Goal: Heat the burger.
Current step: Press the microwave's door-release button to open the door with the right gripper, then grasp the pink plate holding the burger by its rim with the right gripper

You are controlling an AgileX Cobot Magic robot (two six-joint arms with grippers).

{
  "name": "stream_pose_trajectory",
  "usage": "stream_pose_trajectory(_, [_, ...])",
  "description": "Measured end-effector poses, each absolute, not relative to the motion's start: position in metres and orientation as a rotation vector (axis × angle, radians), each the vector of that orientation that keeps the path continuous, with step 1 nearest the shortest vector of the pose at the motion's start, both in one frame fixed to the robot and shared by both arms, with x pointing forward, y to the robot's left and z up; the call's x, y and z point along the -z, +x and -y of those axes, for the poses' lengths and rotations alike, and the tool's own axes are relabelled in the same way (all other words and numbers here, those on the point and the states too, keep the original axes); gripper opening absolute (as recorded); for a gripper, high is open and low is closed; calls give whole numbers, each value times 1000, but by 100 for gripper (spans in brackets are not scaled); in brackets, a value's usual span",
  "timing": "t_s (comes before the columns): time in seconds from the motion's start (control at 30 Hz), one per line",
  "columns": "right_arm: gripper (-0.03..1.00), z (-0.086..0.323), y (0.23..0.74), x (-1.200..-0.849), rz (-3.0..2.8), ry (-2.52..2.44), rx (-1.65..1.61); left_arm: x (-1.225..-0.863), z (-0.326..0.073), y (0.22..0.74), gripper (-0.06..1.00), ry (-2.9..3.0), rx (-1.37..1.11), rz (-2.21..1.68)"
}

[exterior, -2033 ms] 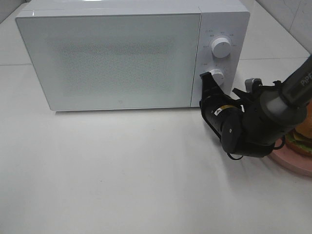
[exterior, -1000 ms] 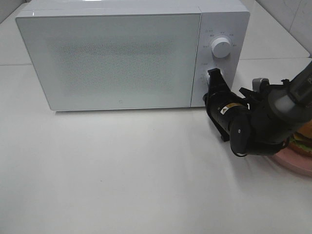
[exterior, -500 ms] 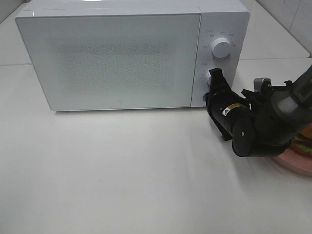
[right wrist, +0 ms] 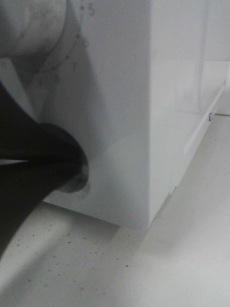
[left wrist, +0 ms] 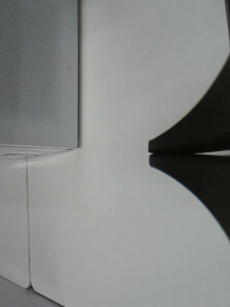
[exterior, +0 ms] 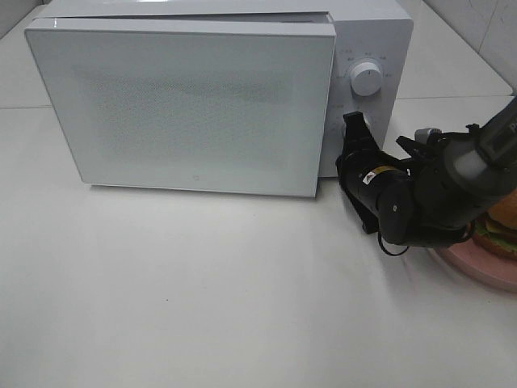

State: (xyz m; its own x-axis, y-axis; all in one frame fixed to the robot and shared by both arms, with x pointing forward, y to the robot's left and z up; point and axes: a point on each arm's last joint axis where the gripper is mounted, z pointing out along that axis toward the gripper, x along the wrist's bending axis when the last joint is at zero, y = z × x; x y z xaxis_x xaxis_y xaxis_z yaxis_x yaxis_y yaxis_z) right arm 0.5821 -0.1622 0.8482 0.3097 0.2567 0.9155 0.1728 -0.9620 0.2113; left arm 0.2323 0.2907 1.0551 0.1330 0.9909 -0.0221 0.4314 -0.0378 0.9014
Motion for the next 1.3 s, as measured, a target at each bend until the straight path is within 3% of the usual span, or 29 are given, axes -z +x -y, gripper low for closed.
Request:
stream_pose_trajectory(0.63, [0, 166, 570, -865, -532, 2498, -1742, -1055, -291, 232, 0, 1596, -866, -1416])
stream_pose_trajectory(0.83, [0, 160, 549, -895, -886, 2329, -1856, -1055, -291, 232, 0, 1596, -866, -1416])
stream_pose_trajectory(1.13, [0, 157, 518, -903, -1293, 2151, -1843, -1055, -291, 232, 0, 1596, -866, -1416])
stream_pose_trajectory(1.3, [1, 146, 504, -922, -1720, 1665, -1836, -1055, -291, 232, 0, 1596, -866, -1416])
